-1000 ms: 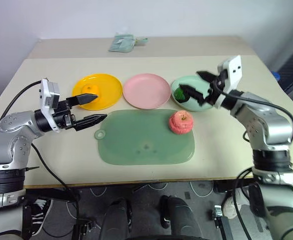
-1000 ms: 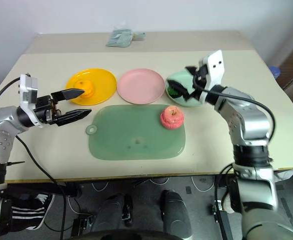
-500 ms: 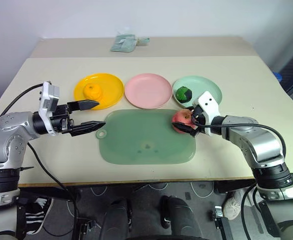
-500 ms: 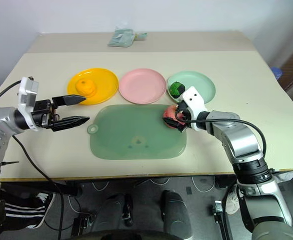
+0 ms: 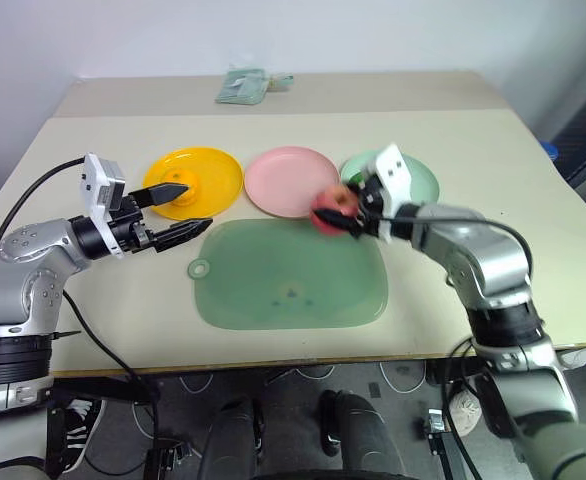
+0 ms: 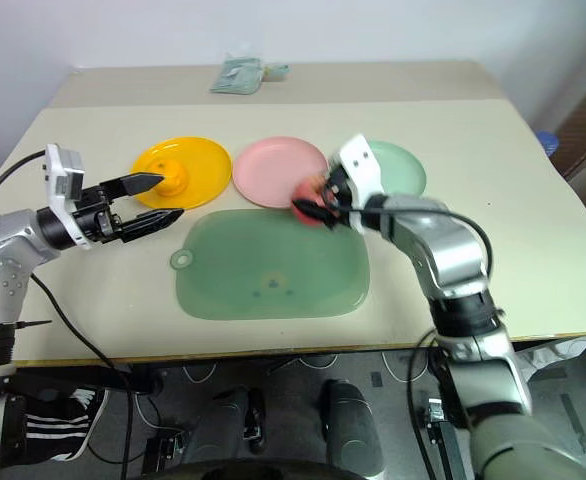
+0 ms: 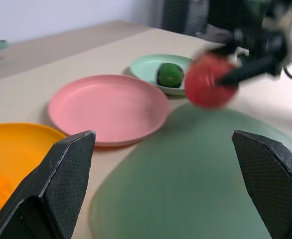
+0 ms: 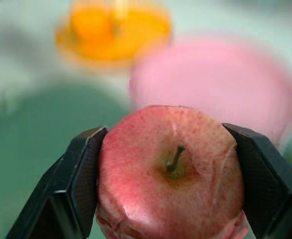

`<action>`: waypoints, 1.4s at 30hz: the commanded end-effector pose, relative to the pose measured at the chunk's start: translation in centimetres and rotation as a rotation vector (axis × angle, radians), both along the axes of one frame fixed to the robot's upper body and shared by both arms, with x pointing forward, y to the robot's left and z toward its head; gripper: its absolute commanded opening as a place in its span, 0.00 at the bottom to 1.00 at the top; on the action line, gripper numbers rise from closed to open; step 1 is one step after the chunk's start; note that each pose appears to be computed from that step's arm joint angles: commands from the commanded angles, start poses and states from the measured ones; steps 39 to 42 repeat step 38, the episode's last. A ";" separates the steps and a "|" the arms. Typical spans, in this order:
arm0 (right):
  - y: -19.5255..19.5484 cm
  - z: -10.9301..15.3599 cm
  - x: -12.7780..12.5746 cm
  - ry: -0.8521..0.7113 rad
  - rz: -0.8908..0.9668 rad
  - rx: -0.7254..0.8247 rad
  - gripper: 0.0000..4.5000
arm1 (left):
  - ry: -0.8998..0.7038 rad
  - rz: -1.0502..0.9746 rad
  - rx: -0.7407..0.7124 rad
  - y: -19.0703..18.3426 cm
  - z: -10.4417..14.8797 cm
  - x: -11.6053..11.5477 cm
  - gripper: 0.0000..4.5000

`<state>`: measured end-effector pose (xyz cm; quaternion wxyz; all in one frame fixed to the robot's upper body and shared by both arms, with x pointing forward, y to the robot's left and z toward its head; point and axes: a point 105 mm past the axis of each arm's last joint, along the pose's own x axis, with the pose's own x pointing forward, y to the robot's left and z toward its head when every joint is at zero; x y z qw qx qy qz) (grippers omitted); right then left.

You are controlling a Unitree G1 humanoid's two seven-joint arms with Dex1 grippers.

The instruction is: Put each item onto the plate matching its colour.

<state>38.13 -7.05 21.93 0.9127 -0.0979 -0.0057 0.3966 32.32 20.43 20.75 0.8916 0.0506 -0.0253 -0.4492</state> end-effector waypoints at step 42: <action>-7.1 -2.9 -14.4 0.197 0.306 -0.047 0.99 | 0.088 -0.327 -0.105 -5.1 -0.6 -1.2 1.00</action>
